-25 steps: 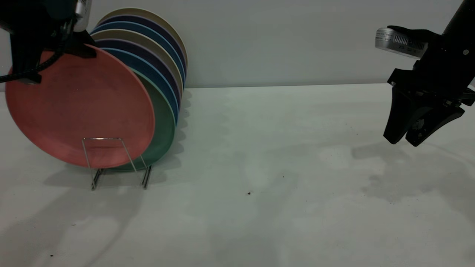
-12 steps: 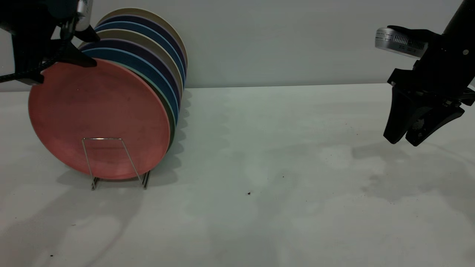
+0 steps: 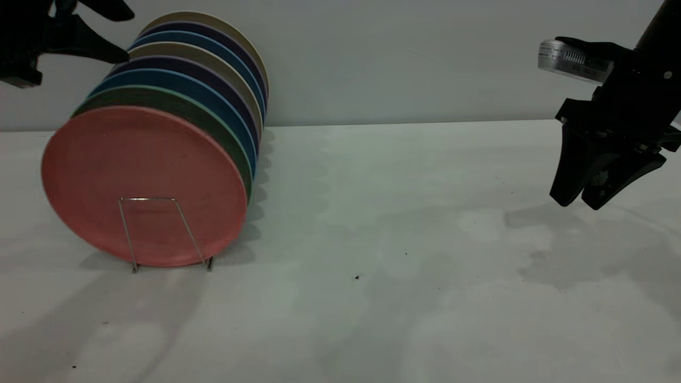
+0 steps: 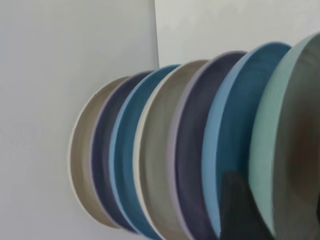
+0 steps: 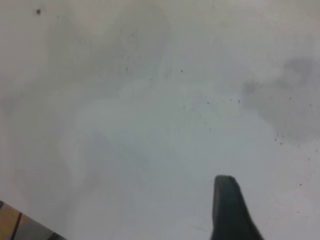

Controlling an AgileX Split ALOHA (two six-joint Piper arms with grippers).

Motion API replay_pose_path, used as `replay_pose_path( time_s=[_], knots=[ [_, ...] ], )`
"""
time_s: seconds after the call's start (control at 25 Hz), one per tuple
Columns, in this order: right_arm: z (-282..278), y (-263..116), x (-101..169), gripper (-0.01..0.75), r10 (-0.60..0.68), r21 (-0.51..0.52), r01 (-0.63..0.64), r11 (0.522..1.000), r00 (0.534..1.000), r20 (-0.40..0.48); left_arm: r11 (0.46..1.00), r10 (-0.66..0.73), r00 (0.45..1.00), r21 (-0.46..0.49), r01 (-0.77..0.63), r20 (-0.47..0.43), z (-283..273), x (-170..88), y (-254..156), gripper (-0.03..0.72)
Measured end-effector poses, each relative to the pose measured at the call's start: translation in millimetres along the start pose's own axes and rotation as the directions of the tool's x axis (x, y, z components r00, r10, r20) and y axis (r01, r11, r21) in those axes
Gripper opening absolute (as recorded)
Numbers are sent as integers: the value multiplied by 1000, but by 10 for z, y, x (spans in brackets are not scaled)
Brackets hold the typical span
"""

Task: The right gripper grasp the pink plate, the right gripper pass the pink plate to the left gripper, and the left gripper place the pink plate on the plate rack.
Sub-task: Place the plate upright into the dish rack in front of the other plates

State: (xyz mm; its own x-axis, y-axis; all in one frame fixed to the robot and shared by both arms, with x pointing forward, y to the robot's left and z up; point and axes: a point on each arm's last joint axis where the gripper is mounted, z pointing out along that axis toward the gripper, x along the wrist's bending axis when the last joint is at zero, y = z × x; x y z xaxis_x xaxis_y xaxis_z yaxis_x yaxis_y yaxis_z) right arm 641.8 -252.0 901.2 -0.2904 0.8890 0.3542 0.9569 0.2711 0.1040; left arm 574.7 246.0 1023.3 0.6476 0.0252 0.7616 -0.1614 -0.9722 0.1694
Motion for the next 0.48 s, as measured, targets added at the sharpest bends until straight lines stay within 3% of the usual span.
replay_pose_path(
  time_s=[0.2,0.32,0.4,0.48],
  knots=[
    [0,-3,2,445,2,3,-2,1000,1000,-2,993,-115,993,-7,115,16,0,-14,8,410],
    [0,-5,3,445,2,6,-2,1000,1000,-3,965,-262,965,-5,262,17,-6,-11,10,410],
    [0,-6,2,445,1,7,-1,1000,1000,-2,913,-408,913,-7,408,17,-26,-4,17,410],
    [0,-11,2,445,-1,12,1,1000,1000,-2,802,-597,802,-21,597,9,-79,26,34,410]
  ],
)
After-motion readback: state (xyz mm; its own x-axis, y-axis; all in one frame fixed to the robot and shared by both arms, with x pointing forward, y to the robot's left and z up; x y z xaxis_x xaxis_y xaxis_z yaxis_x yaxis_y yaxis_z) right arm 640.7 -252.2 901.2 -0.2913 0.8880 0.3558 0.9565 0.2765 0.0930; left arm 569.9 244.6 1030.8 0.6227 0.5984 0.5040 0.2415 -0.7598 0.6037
